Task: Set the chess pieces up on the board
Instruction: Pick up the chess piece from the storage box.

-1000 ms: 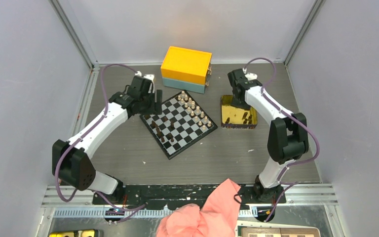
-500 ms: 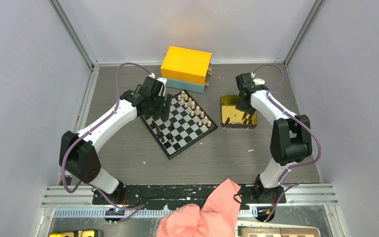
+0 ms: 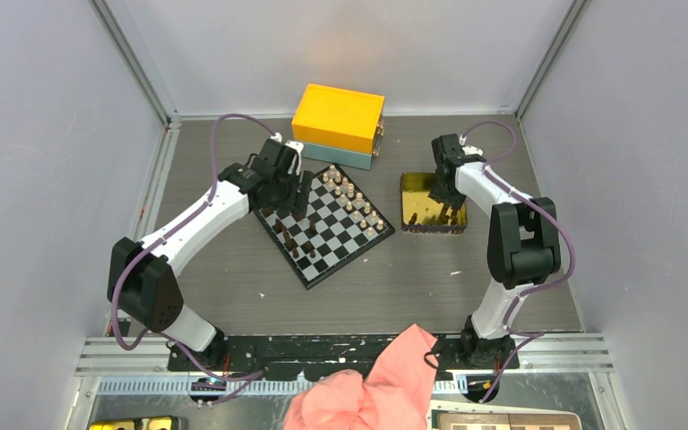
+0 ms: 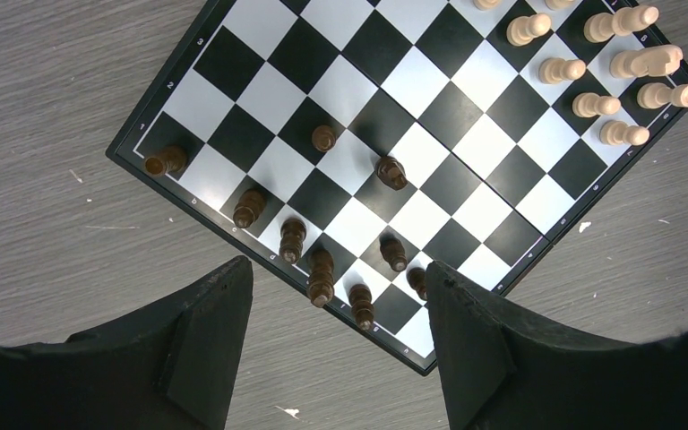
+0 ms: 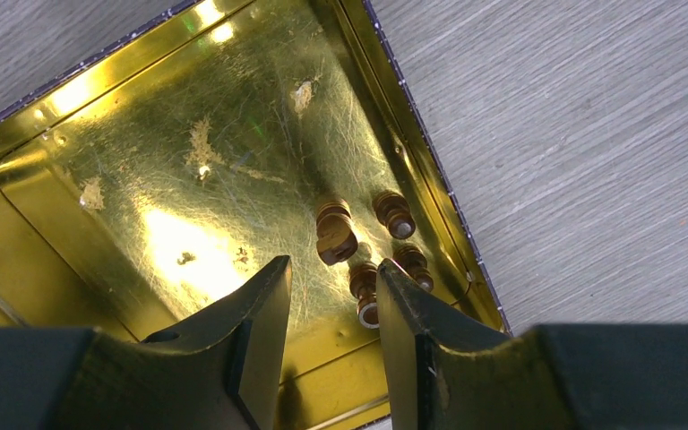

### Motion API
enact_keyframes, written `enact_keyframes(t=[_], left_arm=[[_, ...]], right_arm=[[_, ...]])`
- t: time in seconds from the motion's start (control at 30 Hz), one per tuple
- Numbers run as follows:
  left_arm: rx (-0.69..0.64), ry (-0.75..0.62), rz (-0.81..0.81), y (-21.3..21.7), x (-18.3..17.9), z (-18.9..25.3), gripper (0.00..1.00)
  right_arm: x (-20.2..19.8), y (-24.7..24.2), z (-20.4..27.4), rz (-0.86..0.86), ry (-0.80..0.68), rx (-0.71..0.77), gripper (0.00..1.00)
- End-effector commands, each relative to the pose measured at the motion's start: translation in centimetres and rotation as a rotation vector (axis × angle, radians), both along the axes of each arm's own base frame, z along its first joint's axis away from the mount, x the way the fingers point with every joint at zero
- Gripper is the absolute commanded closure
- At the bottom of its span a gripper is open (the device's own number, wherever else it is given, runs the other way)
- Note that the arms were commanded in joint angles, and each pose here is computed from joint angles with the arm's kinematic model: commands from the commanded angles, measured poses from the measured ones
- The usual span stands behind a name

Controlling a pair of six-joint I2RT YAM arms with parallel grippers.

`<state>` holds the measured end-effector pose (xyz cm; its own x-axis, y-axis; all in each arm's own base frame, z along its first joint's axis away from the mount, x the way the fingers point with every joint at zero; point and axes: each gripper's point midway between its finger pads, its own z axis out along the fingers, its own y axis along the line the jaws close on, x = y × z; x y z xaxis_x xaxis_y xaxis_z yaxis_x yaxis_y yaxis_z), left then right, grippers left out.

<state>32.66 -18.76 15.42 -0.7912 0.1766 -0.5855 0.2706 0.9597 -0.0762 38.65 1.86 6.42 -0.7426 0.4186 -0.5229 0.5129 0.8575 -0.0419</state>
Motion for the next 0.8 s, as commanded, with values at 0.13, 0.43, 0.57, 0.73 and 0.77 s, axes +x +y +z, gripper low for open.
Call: enact_keyframes(t=[0.13, 0.43, 0.57, 0.73, 0.77], left_arm=[[-0.015, -0.045, -0.026, -0.7, 1.0, 1.5, 0.3], [-0.011, -0.047, -0.033, -0.8, 1.1, 1.4, 0.3], [-0.009, -0.046, -0.037, -0.8, 1.0, 1.3, 0.3], [-0.008, -0.044, -0.039, -0.8, 1.0, 1.2, 0.3], [-0.008, -0.046, -0.04, -0.8, 1.0, 1.3, 0.3]], right_arm=[[2.0, 0.0, 0.3, -0.029, -0.058, 0.027, 0.54], [2.4, -0.1, -0.6, -0.035, -0.045, 0.035, 0.56], [2.6, -0.3, -0.6, -0.041, -0.048, 0.033, 0.58], [2.7, -0.5, -0.5, -0.043, -0.049, 0.024, 0.64], [2.7, -0.5, -0.5, -0.042, -0.05, 0.02, 0.66]])
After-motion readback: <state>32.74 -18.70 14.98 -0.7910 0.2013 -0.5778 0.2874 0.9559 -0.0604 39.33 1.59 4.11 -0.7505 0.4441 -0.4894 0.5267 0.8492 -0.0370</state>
